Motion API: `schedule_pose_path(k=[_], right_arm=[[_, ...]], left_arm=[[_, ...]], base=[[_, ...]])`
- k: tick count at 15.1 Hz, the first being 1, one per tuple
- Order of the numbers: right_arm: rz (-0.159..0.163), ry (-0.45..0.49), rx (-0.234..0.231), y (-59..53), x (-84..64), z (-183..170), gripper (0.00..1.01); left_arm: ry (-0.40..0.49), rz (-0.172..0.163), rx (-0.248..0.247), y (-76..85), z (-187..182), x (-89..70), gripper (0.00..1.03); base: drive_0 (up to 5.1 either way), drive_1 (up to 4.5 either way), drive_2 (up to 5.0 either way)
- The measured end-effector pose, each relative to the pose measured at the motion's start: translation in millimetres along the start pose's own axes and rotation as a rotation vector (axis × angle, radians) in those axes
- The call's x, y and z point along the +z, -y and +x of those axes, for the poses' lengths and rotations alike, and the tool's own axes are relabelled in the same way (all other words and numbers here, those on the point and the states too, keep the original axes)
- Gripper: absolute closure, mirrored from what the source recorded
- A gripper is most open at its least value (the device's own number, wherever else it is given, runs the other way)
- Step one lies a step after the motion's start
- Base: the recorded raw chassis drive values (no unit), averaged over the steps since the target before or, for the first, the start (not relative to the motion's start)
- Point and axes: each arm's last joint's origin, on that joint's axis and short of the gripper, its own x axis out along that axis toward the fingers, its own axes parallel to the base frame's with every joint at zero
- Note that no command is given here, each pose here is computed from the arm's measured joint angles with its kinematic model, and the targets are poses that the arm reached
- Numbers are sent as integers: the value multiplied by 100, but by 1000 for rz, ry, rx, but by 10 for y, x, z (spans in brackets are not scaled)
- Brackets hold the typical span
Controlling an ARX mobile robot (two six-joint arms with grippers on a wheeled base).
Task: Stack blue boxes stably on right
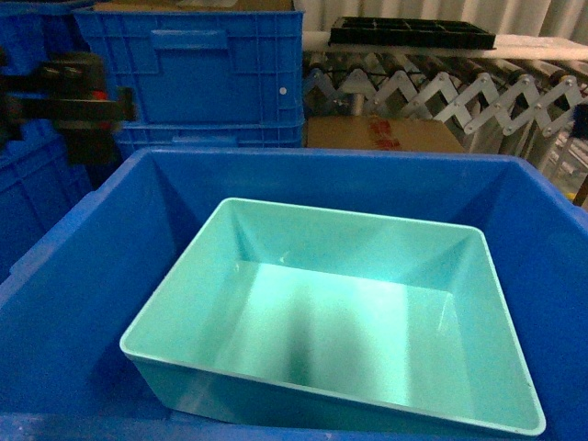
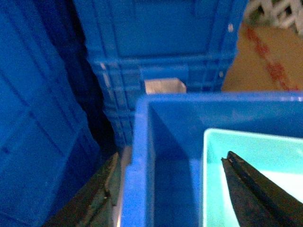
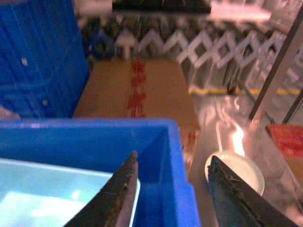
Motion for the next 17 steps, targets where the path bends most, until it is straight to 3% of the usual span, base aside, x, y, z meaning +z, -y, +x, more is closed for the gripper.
schedule_pose_path(k=[1, 2, 3, 4, 5, 7, 10, 11, 12, 13, 15, 17], right_arm=[[8, 127, 30, 83, -44, -229, 71], [2, 149, 56, 136, -123, -373, 86], [-5, 137, 44, 211, -200, -458, 97], [-11, 125, 25, 292, -279, -561, 100], [-11, 126, 22, 330, -313, -632, 100], [-10, 136, 43, 388, -371, -803, 100], [-10, 125, 31, 469, -468, -975, 100], [-11, 126, 47, 508, -479, -1014, 100], [-10, 133, 33, 577, -488, -1066, 100], [-8, 160, 22, 596, -532, -1116, 100], [-10, 103, 37, 588, -668, -1186, 100], [-10, 141, 37, 590, -615, -1267, 100]], left_arm=[[180, -31, 8, -144, -196, -45, 57], [255, -39, -7, -220, -365, -114, 71], [257, -38, -6, -276, -462, -200, 82], [239, -36, -2, -341, -560, -321, 97], [232, -34, -6, -369, -619, -382, 101], [243, -35, -7, -442, -792, -477, 101], [231, -34, -8, -504, -955, -608, 101], [231, -33, -16, -522, -997, -634, 101], [235, -34, -10, -609, -1051, -660, 101], [240, -37, 14, -640, -1100, -680, 101], [264, -32, -16, -614, -1180, -758, 101], [211, -33, -9, -620, -1222, -870, 101]], base=[[0, 0, 0], [0, 0, 0], [0, 0, 0], [0, 0, 0], [0, 0, 0], [0, 0, 0], [0, 0, 0], [0, 0, 0], [0, 0, 0], [0, 0, 0], [0, 0, 0], [0, 0, 0]])
